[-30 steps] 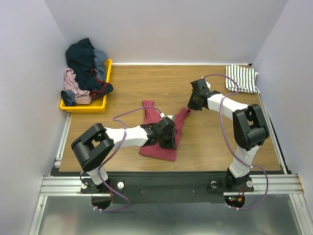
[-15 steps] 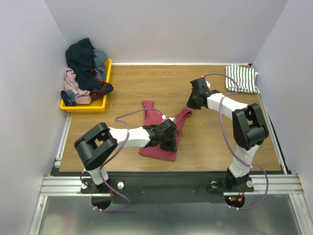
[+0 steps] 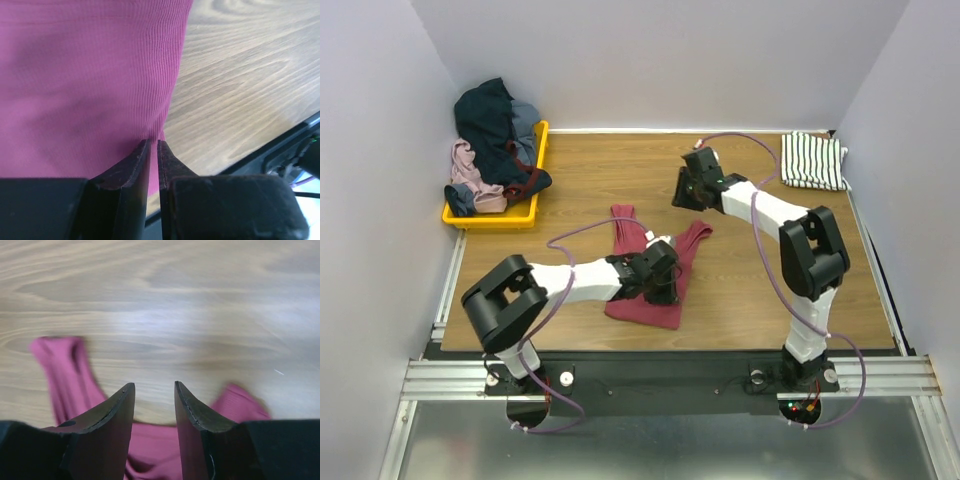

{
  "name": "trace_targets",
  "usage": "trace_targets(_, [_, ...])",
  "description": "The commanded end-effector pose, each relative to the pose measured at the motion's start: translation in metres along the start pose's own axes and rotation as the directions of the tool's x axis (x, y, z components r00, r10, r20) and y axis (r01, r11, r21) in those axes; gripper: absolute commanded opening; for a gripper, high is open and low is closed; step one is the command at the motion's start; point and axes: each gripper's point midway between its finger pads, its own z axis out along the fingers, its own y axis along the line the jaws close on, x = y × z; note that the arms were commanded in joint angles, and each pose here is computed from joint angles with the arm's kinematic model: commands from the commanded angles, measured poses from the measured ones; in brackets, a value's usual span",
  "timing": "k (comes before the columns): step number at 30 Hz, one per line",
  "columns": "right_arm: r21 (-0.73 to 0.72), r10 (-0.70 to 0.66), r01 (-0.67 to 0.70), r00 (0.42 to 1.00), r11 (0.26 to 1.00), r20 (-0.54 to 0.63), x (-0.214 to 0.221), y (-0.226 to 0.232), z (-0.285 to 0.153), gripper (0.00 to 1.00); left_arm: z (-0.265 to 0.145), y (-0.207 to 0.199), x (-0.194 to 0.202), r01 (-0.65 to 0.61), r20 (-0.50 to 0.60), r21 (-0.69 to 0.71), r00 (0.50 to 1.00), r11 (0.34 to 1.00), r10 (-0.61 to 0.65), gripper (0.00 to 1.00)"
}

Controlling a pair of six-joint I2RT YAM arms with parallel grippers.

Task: Fold and stack the tank tops
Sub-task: Fold the tank top

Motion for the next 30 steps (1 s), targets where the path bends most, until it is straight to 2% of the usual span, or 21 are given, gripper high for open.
trace_targets(1, [-0.109, -0.087, 0.091, 0.995, 0.990, 0.044, -0.015, 0.048, 0.007, 0.43, -0.051, -0.001, -0.044, 0.088, 0.187, 0.021, 0.978, 0.996, -0.090, 0.23])
trace_targets(4, [-0.173, -0.104, 0.106, 0.994, 0.979, 0.023, -0.010, 0.073, 0.018, 0.43, -0.074, 0.040, -0.061, 0.251, 0.276, -0.021, 0.932, 0.968, -0.236, 0.23])
trace_targets(6, [-0.217, -0.130, 0.135, 0.991, 0.967, 0.041, -0.009, 0.099, 0.017, 0.43, -0.107, 0.073, -0.082, 0.365, 0.384, -0.030, 0.864, 0.931, -0.326, 0.23])
trace_targets(9, [-0.242, -0.174, 0.177, 0.984, 0.954, 0.034, 0.010, 0.125, 0.025, 0.43, -0.141, 0.107, -0.092, 0.436, 0.479, -0.051, 0.800, 0.899, -0.361, 0.24])
trace_targets(10, [-0.263, -0.178, 0.184, 0.983, 0.947, 0.049, 0.007, 0.139, 0.024, 0.43, -0.151, 0.124, -0.103, 0.481, 0.523, -0.058, 0.761, 0.875, -0.384, 0.25])
trace_targets(14, [-0.288, -0.243, 0.252, 0.968, 0.924, 0.067, 0.031, 0.176, 0.033, 0.43, -0.171, 0.155, -0.114, 0.507, 0.561, -0.088, 0.737, 0.857, -0.378, 0.25])
trace_targets(18, [-0.277, -0.263, 0.279, 0.960, 0.920, 0.093, 0.039, 0.194, 0.040, 0.44, -0.174, 0.167, -0.119, 0.512, 0.557, -0.093, 0.738, 0.854, -0.381, 0.24])
trace_targets(30, [-0.125, -0.336, 0.352, 0.932, 0.928, 0.133, 0.056, 0.193, 0.062, 0.46, -0.155, 0.171, -0.110, 0.494, 0.501, -0.069, 0.768, 0.866, -0.399, 0.22])
